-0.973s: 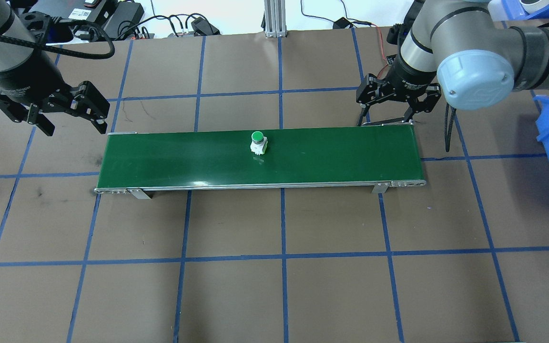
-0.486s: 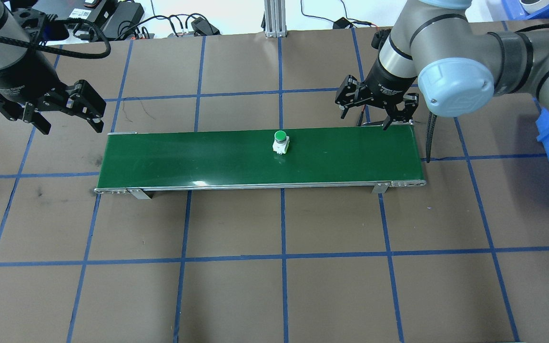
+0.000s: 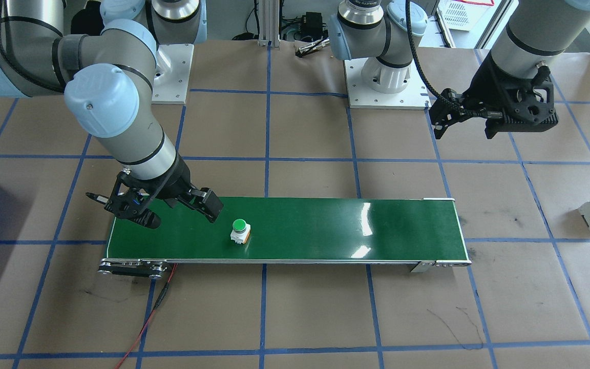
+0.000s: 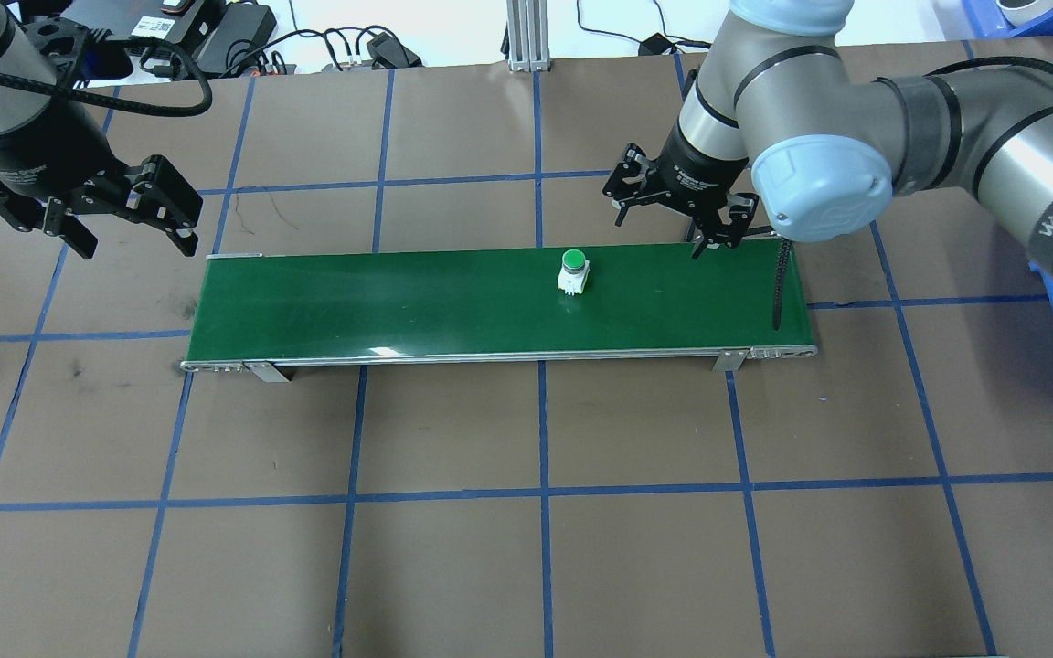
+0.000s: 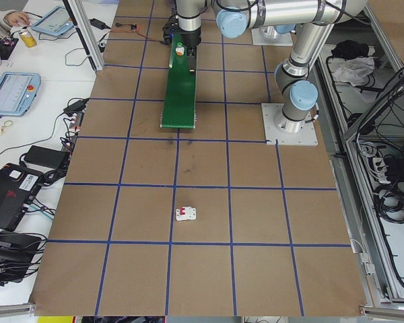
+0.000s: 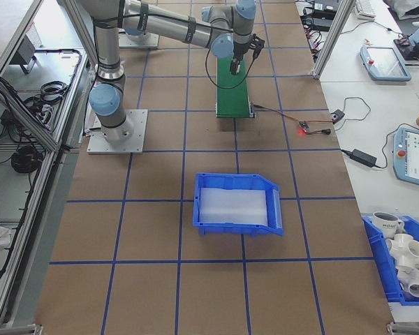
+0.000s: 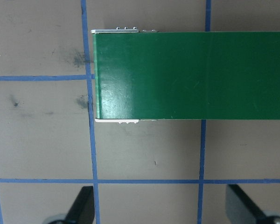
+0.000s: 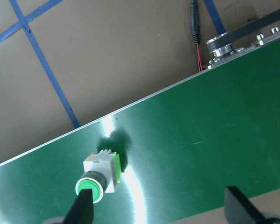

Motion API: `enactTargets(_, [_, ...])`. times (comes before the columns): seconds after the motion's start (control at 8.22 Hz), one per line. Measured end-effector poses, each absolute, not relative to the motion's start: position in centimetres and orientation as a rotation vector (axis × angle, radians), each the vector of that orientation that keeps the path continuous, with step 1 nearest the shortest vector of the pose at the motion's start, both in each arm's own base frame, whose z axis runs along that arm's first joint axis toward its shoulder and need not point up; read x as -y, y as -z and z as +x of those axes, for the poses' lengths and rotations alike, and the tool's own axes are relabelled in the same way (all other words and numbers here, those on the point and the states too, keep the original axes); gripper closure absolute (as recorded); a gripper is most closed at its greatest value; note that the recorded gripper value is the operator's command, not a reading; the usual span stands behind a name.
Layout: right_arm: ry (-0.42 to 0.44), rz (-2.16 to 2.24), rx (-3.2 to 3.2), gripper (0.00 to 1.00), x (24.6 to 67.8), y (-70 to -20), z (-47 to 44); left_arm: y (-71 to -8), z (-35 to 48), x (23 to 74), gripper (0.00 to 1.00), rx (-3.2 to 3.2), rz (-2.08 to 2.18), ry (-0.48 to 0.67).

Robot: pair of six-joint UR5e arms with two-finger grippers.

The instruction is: Move button from left to right

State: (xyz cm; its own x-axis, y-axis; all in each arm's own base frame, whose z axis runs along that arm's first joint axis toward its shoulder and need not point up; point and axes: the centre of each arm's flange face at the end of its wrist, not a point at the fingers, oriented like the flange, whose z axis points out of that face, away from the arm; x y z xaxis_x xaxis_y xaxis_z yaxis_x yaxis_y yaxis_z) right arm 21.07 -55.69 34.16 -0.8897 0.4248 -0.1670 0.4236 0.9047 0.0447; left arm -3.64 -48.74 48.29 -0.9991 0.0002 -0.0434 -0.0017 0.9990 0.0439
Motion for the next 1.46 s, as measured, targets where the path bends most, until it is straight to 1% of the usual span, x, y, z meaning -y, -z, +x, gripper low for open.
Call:
enactTargets(0.24, [0.024,0.666,-2.882,0.0,56.5,-32.7,22.4,-48.3,-3.9,48.7,0.0,-3.098,0.007,-0.068])
enactTargets(0.36, [0.027,0.655,-2.885,0.01,56.9,-31.9,22.6,-48.3,-3.9,48.7,0.0,-3.099,0.009,-0.068])
enactTargets(0.49, [0.017,0.64,-2.9,0.02,57.2,-30.8,22.6,-48.2,-4.0,48.8,0.0,-3.099,0.01,-0.07])
enactTargets(0.61, [0.001,0.615,-2.939,0.05,57.4,-29.4,22.4,-48.2,-4.0,48.7,0.0,-3.099,0.011,-0.069])
enactTargets(0.73, [-0.016,0.599,-2.998,0.14,57.2,-27.9,21.9,-48.3,-4.0,48.7,0.0,-3.099,0.013,-0.068])
enactTargets(0.85, [-0.037,0.592,-3.054,0.38,56.8,-26.6,21.3,-48.3,-4.0,48.7,0.0,-3.099,0.014,-0.068])
enactTargets(0.97, [-0.061,0.571,-3.11,0.8,56.3,-25.8,20.8,-48.3,-4.1,48.7,0.0,-3.098,0.014,-0.067])
enactTargets(1.09, [-0.08,0.531,-3.155,0.97,56.1,-25.6,20.3,-48.3,-4.1,48.7,0.0,-3.097,0.014,-0.066])
enactTargets(1.22, [-0.086,0.505,-3.176,1.0,56.2,-25.7,19.5,-48.3,-4.0,48.7,0.0,-3.097,0.015,-0.066])
enactTargets(1.46, [-0.067,0.48,-3.185,1.0,57.2,-26.9,16.4,-48.3,-4.0,48.8,0.0,-3.099,0.007,-0.067])
